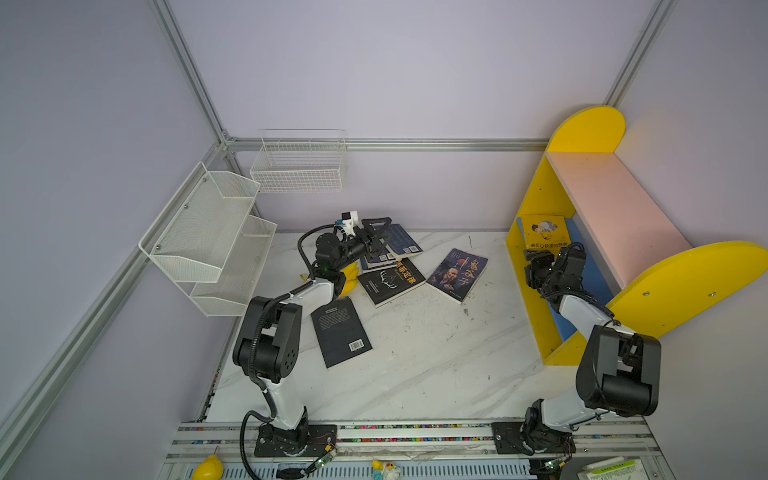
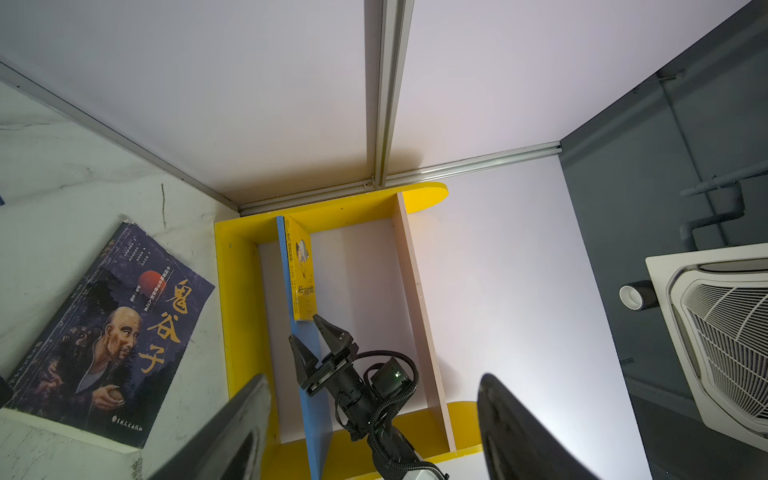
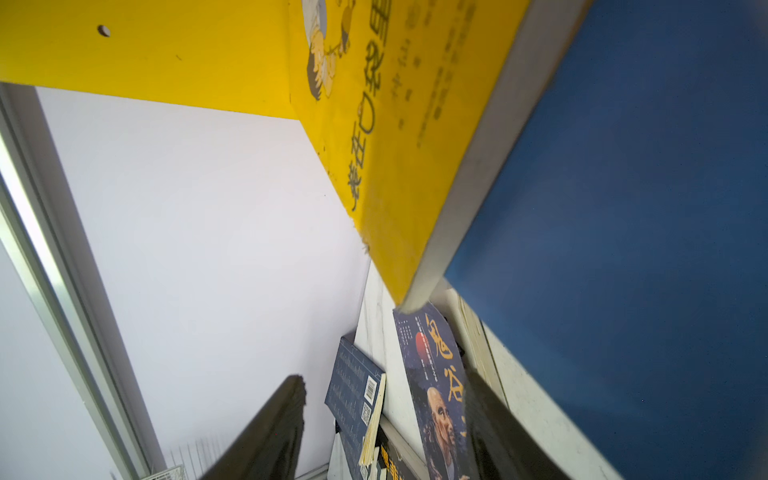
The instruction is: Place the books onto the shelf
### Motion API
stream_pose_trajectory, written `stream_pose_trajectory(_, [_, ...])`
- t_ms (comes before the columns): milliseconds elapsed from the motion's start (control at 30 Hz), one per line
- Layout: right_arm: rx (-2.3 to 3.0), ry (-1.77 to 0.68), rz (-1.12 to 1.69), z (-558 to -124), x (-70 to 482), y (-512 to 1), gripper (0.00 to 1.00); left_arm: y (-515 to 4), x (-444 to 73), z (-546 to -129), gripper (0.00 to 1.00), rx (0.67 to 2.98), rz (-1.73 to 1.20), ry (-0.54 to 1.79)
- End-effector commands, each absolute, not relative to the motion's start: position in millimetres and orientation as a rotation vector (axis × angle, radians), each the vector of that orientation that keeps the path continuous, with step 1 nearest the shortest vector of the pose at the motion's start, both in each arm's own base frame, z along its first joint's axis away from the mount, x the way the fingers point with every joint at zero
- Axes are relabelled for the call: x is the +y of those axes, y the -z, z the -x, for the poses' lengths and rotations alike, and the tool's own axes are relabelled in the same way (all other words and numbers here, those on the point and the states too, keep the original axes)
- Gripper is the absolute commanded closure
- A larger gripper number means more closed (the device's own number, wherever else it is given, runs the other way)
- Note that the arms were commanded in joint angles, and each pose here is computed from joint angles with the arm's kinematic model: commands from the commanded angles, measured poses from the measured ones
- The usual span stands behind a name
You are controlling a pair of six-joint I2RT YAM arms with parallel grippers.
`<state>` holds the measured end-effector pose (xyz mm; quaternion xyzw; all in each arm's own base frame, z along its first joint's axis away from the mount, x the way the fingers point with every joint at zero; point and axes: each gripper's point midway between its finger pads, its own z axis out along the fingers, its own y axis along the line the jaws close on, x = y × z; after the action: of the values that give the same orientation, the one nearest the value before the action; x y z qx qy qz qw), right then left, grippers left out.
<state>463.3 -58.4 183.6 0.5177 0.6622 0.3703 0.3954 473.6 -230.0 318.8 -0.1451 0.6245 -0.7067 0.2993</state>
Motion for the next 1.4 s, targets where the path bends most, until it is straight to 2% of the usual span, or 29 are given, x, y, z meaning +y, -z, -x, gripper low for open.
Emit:
stream_pose_trajectory(0, [1.579,-0.941,-1.298,-477.9,-69.7,-196.5,0.38,-327.1,-226.4,-463.5,0.23,1.625,0.34,1.891])
stream_pose_trajectory(100, [1.564,-0.941,-1.292,-486.0,-72.7,-196.7,0.38,-326.4,-225.1,-463.0,0.23,1.625,0.346,1.889])
stream_pose_trajectory(233, [1.513,-0.949,-1.282,-491.0,-78.1,-201.8,0.44,-324.8,-223.9,-463.4,0.22,1.625,0.354,1.887])
stream_pose_trajectory(400, [1.495,-0.944,-1.302,-492.3,-85.6,-197.8,0.56,-324.5,-221.9,-467.2,0.22,1.619,0.363,1.884])
stream_pose_trajectory(500, [1.489,-0.936,-1.321,-491.7,-89.4,-193.4,0.7,-325.5,-222.2,-468.9,0.22,1.615,0.36,1.884])
stream_pose_trajectory(600, [1.484,-0.927,-1.333,-490.3,-92.2,-189.9,0.78,-324.9,-222.4,-470.0,0.22,1.615,0.361,1.884])
stream_pose_trajectory(833, [1.497,-0.93,-1.29,-492.2,-91.9,-194.2,0.93,-321.3,-221.6,-472.2,0.22,1.615,0.377,1.879])
stream_pose_trajectory(1100, [1.516,-0.939,-1.277,-483.1,-87.3,-194.2,1.0,-320.3,-221.6,-474.2,0.22,1.613,0.381,1.879])
stream_pose_trajectory(1367, [1.542,-0.919,-1.279,-465.1,-85.6,-188.8,1.0,-318.8,-222.3,-474.2,0.22,1.619,0.379,1.882])
